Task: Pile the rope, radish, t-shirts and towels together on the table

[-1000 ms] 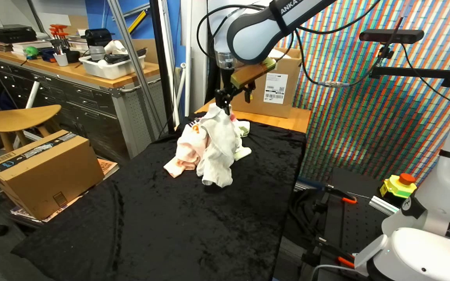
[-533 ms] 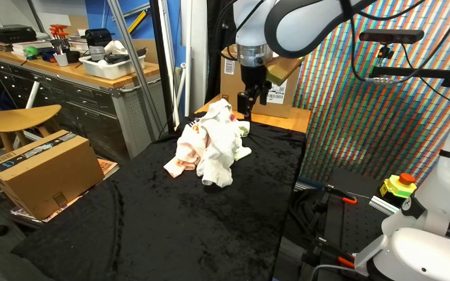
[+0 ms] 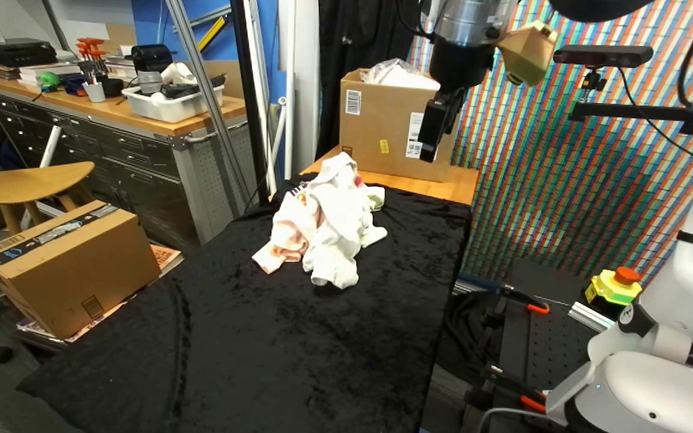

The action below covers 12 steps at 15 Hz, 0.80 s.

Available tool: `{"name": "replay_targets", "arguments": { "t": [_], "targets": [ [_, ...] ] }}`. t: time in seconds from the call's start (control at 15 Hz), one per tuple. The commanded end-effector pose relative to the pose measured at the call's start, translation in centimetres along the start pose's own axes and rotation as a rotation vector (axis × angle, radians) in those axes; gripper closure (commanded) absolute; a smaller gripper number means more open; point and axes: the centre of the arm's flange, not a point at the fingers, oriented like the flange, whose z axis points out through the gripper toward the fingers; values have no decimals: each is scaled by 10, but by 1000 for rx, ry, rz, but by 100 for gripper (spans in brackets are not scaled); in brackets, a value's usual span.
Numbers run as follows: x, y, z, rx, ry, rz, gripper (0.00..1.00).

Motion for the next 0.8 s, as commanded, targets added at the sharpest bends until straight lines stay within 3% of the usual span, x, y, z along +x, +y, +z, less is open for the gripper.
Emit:
{"name": "replay_targets", "arguments": {
  "t": [0.0, 0.4, 0.6, 0.67, 0.73],
  "targets": [
    [-46, 5, -23, 8, 140, -21, 0],
    [-72, 22, -26, 19, 317, 23, 0],
    [-82, 35, -16, 39, 359, 50, 0],
    [-67, 22, -22, 24, 298, 45, 0],
    [-70, 25, -19, 27, 308, 51, 0]
  ]
}}
